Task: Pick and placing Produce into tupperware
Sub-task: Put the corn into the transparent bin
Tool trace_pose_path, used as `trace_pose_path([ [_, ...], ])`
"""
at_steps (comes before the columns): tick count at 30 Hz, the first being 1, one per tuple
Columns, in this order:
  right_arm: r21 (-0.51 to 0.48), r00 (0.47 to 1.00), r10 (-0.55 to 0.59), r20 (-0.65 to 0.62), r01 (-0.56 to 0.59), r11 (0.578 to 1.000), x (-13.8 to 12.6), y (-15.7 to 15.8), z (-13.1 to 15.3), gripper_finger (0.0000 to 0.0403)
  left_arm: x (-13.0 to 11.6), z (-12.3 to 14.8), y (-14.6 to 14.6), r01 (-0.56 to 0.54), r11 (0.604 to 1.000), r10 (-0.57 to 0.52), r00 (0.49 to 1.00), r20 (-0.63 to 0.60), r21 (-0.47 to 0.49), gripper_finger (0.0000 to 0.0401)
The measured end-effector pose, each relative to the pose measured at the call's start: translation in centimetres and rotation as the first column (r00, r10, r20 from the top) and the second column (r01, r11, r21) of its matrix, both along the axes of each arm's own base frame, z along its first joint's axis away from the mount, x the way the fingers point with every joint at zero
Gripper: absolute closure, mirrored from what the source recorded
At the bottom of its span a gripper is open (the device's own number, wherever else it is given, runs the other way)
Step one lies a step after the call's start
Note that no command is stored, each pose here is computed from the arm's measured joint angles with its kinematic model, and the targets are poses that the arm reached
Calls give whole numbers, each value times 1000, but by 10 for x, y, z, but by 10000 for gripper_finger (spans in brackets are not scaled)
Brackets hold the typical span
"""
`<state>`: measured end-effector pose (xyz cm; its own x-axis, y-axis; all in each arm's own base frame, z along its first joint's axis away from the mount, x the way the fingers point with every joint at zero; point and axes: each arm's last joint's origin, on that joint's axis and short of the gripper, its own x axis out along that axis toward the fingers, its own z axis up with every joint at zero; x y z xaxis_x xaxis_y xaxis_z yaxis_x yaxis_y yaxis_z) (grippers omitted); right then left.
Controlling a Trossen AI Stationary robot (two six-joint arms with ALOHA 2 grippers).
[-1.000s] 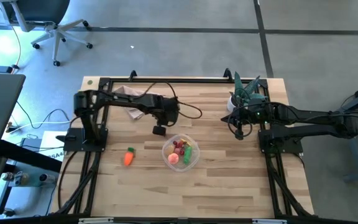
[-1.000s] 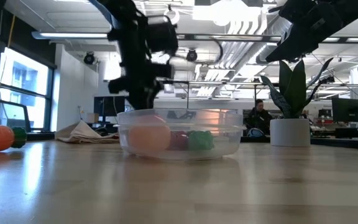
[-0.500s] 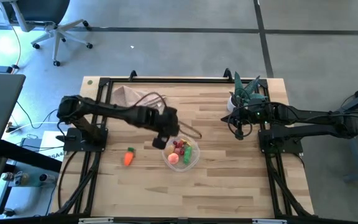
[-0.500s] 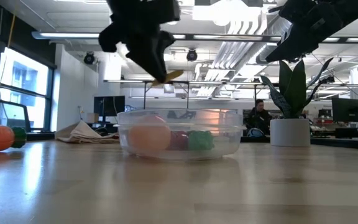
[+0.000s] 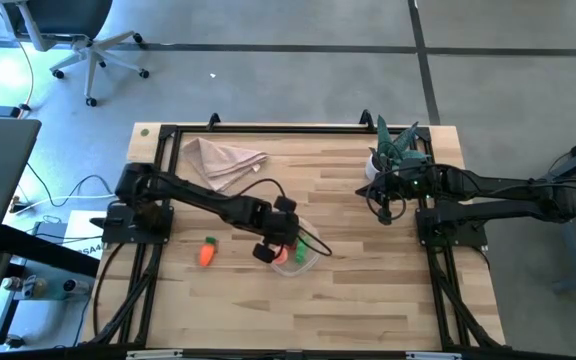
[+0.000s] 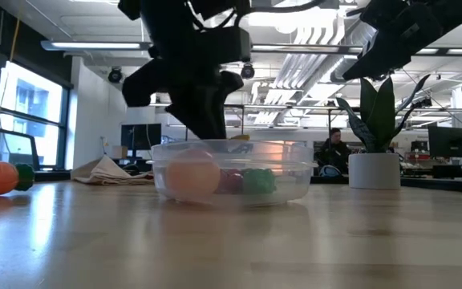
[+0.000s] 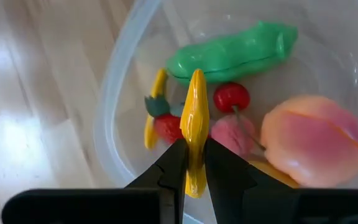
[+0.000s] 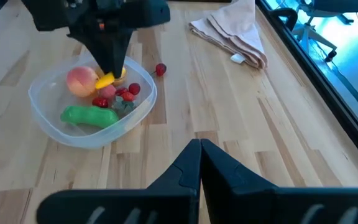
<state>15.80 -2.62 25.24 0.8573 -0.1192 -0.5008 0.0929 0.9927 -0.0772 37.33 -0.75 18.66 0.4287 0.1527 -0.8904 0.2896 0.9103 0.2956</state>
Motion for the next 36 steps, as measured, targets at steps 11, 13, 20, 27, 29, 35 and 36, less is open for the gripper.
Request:
trace_pose_path([
  [11, 0, 1000, 0, -1, 0, 1000, 0, 0, 0, 403, 3, -11, -1, 7, 1000, -7, 1000, -27, -19, 354],
  [13, 0, 1000, 0, -1, 0, 1000, 0, 0, 0, 403, 3, -11, -1, 6, 1000, -7, 1000, -28, -19, 354],
  [20, 0, 1000, 0, -1, 0, 1000, 0, 0, 0, 403, 3, -17, 2, 8, 999, -10, 998, -57, -39, 354],
  [27, 0, 1000, 0, -1, 0, 1000, 0, 0, 0, 403, 4, -17, 1, 9, 999, -10, 999, -45, -39, 354],
  [29, 0, 1000, 0, -1, 0, 1000, 0, 0, 0, 403, 4, -17, 1, 9, 999, -11, 999, -47, -39, 353],
  [35, 0, 1000, 0, -1, 0, 1000, 0, 0, 0, 403, 4, -17, 2, 7, 1000, -8, 999, -47, -23, 311],
  [36, 0, 1000, 0, -1, 0, 1000, 0, 0, 0, 403, 4, -17, 2, 12, 1000, -13, 999, -48, -20, 304],
])
